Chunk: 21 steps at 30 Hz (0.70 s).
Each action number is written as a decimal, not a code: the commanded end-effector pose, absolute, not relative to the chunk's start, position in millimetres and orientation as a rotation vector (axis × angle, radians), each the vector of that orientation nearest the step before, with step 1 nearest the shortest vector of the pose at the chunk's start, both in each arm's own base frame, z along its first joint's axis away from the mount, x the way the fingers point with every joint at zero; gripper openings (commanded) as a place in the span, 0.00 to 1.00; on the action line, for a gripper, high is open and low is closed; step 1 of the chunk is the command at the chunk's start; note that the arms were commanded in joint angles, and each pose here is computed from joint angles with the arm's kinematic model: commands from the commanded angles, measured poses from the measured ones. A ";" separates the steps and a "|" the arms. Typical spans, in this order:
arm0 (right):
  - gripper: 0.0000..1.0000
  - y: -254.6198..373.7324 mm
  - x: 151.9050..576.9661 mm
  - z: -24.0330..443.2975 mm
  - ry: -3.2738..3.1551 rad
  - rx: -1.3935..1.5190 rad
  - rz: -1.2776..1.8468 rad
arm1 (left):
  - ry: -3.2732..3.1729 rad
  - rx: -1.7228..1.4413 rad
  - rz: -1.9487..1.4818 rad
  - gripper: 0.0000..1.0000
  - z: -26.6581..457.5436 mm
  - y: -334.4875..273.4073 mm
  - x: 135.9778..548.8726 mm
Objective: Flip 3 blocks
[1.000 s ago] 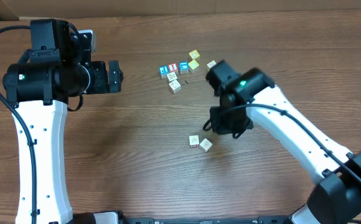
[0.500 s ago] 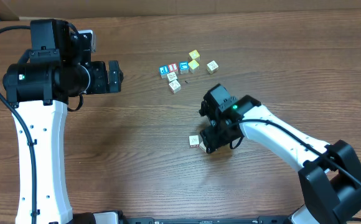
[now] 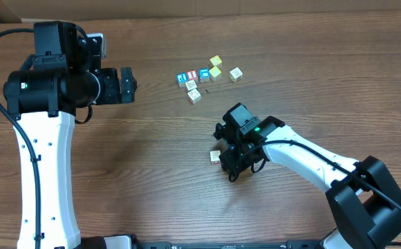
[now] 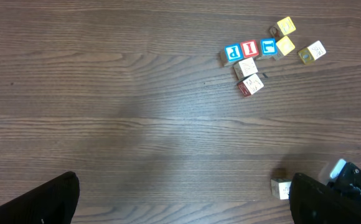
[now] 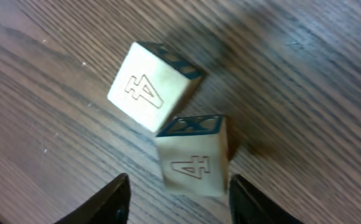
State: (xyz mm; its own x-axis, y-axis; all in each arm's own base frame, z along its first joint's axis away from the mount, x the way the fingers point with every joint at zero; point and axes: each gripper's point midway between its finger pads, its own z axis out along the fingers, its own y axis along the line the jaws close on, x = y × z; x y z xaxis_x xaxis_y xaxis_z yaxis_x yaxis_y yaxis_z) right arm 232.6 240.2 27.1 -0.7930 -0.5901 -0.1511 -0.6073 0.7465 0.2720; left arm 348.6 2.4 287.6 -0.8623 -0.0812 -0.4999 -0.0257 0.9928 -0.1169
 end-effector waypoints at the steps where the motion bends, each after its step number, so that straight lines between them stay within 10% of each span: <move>1: 0.51 241.1 226.1 23.3 2.880 -1.020 0.497 | 2.581 -0.086 -0.142 1.00 296.4 2.9 351.4; 21: 0.43 228.5 240.8 12.4 2.859 -0.952 0.347 | 2.581 -0.085 -0.142 1.00 296.4 2.9 351.4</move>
